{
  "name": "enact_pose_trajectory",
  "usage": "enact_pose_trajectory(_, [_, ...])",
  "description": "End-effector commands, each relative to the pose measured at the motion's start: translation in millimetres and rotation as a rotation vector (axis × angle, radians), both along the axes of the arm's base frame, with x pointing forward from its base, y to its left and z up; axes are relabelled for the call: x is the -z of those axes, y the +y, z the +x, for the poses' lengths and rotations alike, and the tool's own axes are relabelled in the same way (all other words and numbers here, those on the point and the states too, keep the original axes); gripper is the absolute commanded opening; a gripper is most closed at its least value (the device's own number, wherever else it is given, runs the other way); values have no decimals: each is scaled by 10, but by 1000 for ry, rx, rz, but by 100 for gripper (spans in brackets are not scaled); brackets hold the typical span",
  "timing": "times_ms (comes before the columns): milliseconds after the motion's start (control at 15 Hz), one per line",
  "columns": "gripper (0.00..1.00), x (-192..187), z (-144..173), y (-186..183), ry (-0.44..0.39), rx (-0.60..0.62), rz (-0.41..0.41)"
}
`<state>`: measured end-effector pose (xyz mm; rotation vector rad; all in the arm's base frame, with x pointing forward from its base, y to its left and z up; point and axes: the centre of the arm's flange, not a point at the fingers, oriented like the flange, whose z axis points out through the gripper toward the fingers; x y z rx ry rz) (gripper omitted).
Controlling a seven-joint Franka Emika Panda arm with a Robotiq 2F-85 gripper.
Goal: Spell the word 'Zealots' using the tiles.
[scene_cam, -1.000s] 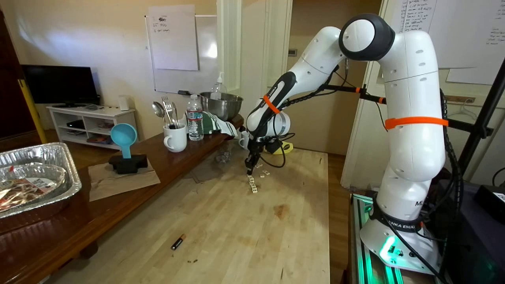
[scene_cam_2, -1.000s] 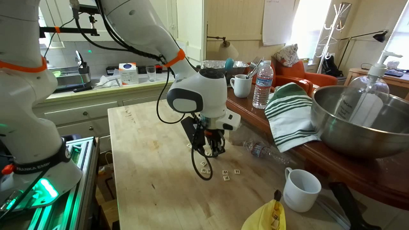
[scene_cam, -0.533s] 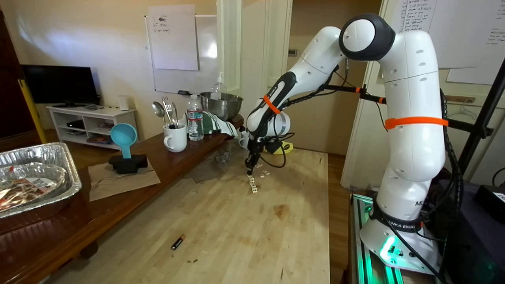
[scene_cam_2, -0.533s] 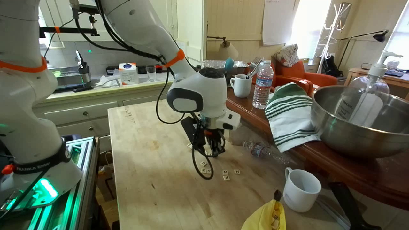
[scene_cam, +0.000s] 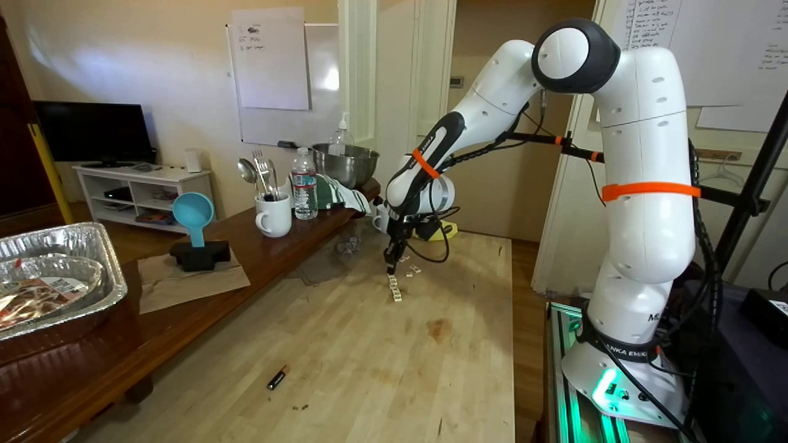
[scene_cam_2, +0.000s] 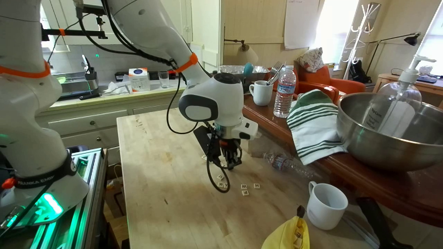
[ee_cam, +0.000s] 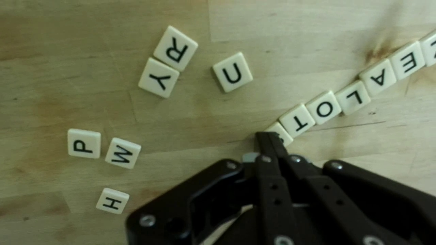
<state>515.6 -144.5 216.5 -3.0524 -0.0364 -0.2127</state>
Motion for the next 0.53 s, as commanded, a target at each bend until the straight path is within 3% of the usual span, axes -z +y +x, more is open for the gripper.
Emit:
enact_pose_trajectory(0, [0, 351, -211, 114, 87, 0, 6])
enact_pose_trajectory(467, [0, 148, -150, 116, 33, 42, 18])
